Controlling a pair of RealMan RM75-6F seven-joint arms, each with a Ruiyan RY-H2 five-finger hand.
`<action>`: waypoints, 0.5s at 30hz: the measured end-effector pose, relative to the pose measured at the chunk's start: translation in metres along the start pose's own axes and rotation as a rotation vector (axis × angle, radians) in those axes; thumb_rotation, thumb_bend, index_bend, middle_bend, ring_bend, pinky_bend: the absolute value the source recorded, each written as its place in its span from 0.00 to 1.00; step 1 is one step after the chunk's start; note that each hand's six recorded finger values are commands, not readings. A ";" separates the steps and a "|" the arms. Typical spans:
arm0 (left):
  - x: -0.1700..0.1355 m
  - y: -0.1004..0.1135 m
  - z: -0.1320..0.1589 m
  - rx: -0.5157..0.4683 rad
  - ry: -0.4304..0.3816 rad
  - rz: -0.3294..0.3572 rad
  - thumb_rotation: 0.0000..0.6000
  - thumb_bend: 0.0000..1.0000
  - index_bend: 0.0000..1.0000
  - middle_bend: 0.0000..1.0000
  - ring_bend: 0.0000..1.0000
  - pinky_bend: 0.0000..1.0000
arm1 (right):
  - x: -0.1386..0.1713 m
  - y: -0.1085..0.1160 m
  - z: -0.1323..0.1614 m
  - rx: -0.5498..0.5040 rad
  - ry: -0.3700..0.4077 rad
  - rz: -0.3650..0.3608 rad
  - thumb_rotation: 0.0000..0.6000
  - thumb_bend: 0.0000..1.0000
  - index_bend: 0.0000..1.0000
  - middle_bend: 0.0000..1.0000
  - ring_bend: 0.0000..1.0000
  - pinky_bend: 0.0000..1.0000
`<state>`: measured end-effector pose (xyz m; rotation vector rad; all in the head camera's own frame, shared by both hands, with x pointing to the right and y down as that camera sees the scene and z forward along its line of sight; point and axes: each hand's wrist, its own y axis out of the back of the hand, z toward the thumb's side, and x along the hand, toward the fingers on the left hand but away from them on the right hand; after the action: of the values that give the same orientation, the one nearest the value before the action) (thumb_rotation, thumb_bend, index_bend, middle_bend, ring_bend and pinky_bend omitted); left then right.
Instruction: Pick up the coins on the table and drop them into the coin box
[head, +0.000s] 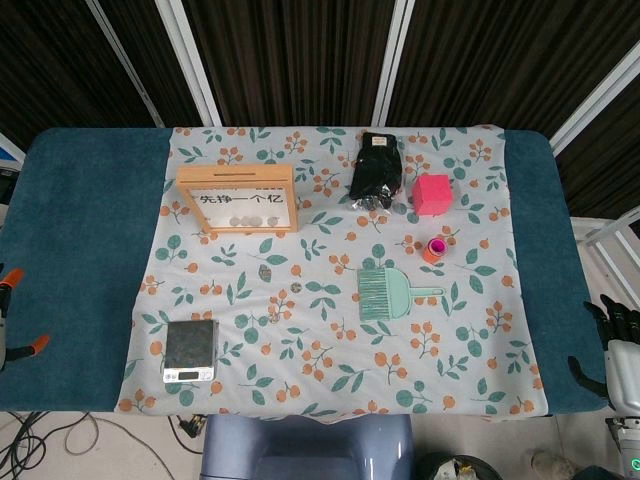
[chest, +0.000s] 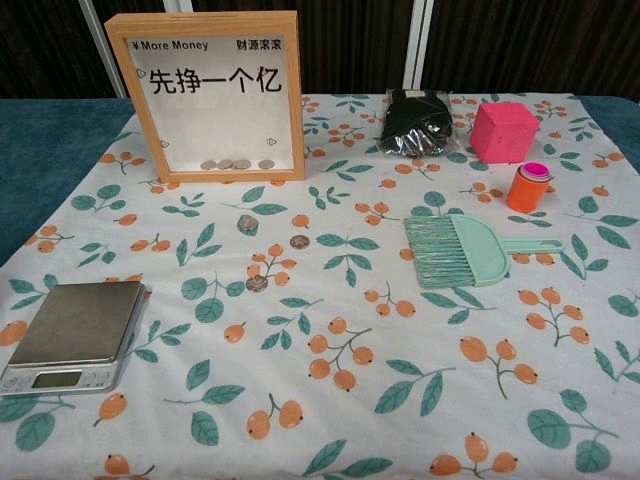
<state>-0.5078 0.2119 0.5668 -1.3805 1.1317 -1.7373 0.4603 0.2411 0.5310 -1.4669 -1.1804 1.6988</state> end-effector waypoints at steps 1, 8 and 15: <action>0.000 0.000 0.000 0.001 0.000 0.000 1.00 0.05 0.15 0.00 0.00 0.00 | 0.000 0.000 0.000 0.000 -0.001 -0.001 1.00 0.39 0.16 0.06 0.02 0.00; 0.000 0.000 0.001 0.000 -0.002 0.002 1.00 0.05 0.15 0.00 0.00 0.00 | 0.000 0.000 0.000 0.001 -0.002 0.001 1.00 0.39 0.16 0.06 0.02 0.00; 0.000 0.003 0.003 -0.015 -0.021 0.016 1.00 0.05 0.15 0.00 0.00 0.00 | 0.000 0.000 0.000 0.002 -0.004 -0.002 1.00 0.39 0.16 0.06 0.02 0.00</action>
<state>-0.5050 0.2104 0.5642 -1.3915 1.1432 -1.7028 0.4605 0.2413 0.5305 -1.4619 -1.1817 1.7015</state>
